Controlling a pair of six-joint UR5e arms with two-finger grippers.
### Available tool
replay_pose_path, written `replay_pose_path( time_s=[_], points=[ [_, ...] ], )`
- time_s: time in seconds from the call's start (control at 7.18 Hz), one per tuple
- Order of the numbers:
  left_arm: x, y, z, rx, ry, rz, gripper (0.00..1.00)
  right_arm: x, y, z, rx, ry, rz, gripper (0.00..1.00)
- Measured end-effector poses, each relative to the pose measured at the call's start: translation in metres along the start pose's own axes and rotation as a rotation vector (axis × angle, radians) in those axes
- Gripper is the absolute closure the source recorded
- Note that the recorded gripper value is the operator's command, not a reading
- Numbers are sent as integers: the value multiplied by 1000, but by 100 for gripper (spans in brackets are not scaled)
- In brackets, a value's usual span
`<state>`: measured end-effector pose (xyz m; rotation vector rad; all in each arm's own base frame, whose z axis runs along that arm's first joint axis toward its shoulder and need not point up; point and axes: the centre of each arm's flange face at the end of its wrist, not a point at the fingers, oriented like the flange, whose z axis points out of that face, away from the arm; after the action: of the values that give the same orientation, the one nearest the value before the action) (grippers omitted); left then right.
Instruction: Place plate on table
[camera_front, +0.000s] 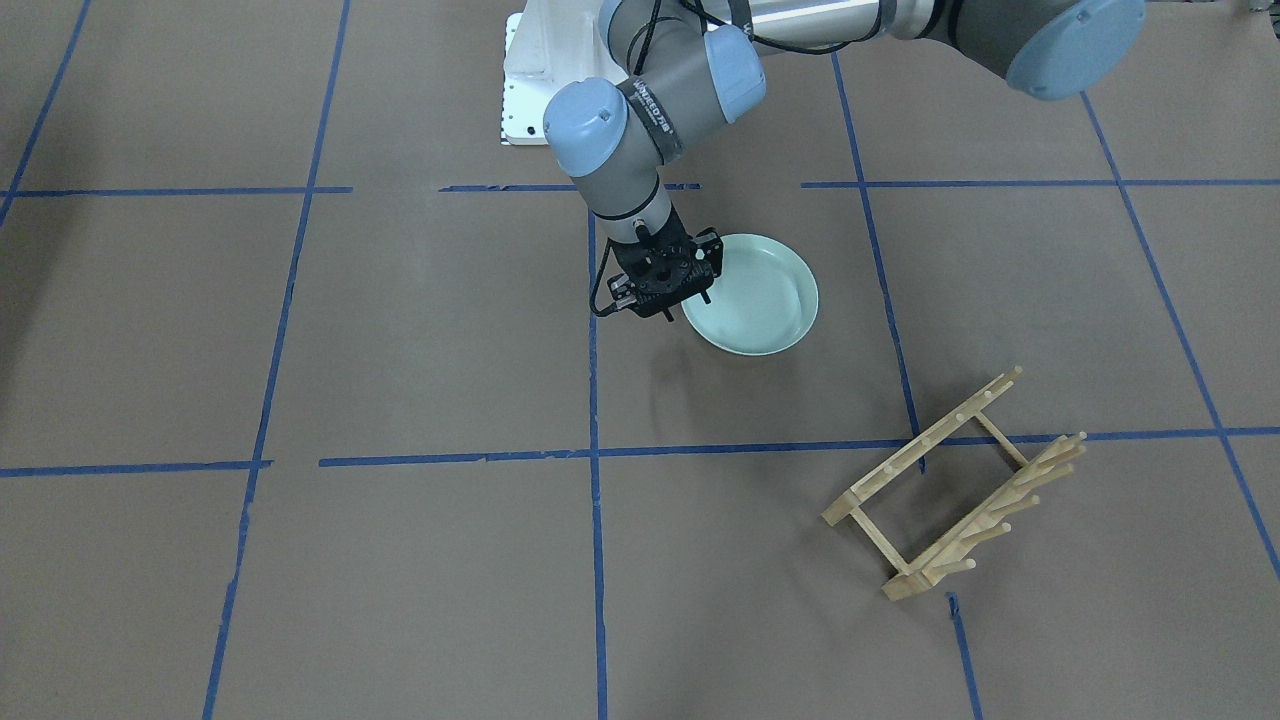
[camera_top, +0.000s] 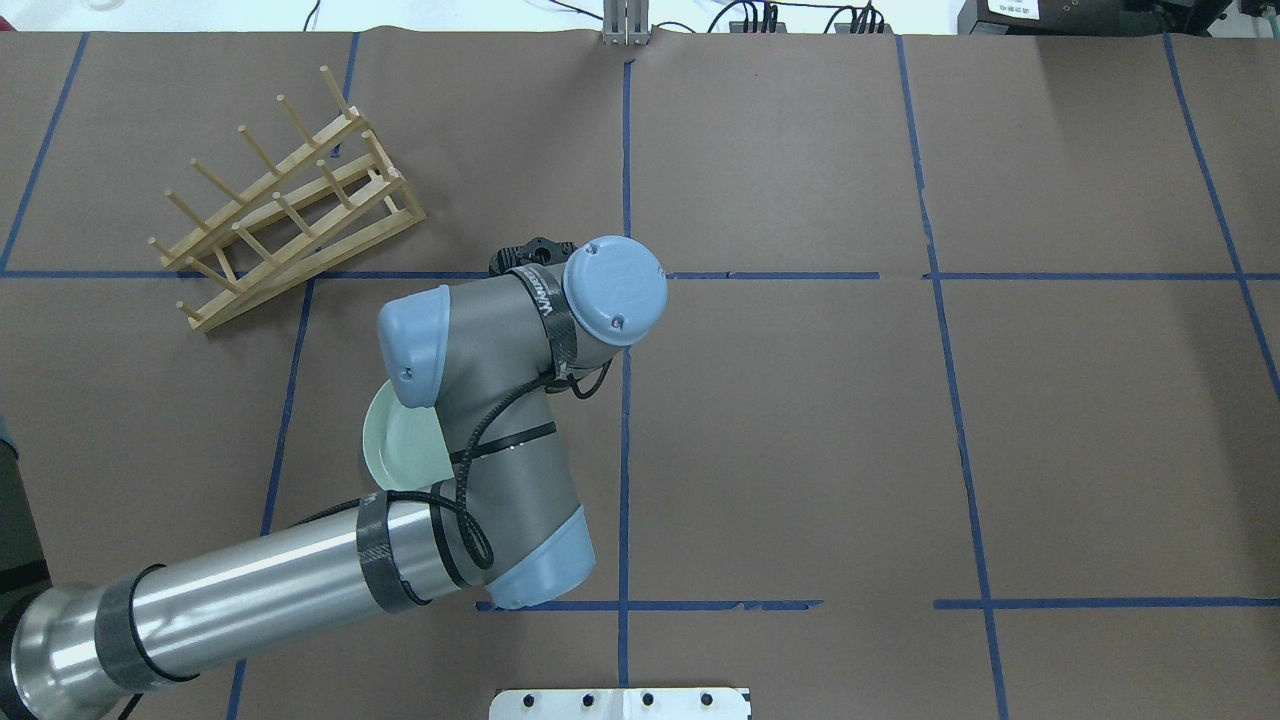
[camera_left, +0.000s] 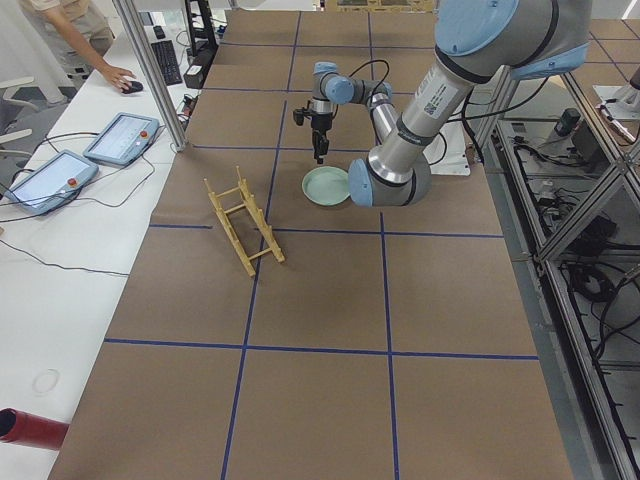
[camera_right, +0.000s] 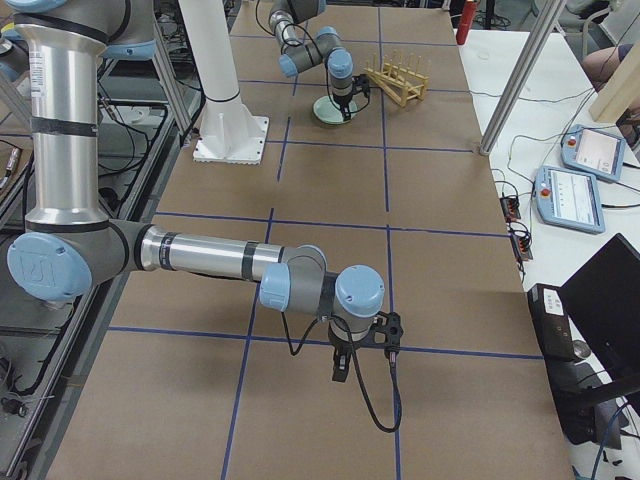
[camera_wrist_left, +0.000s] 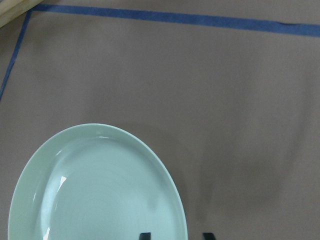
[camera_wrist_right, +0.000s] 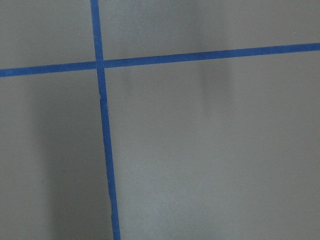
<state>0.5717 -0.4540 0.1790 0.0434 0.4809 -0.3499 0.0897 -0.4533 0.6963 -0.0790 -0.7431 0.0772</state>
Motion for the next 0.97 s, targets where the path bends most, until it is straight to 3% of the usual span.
replay_pose_path(
  time_s=[0.28, 0.56, 0.7, 0.97],
  points=[
    [-73, -120, -57, 34, 144, -29, 0, 0, 0, 0, -1, 0, 1, 0],
    [-217, -238, -62, 56, 284, 43, 0, 0, 0, 0, -1, 0, 1, 0],
    [-292, -273, -49, 77, 303, 127, 0, 0, 0, 0, -1, 0, 1, 0],
    [-463, -321, 4, 88, 225, 318, 0, 1, 0, 1, -1, 0, 1, 0]
  ],
)
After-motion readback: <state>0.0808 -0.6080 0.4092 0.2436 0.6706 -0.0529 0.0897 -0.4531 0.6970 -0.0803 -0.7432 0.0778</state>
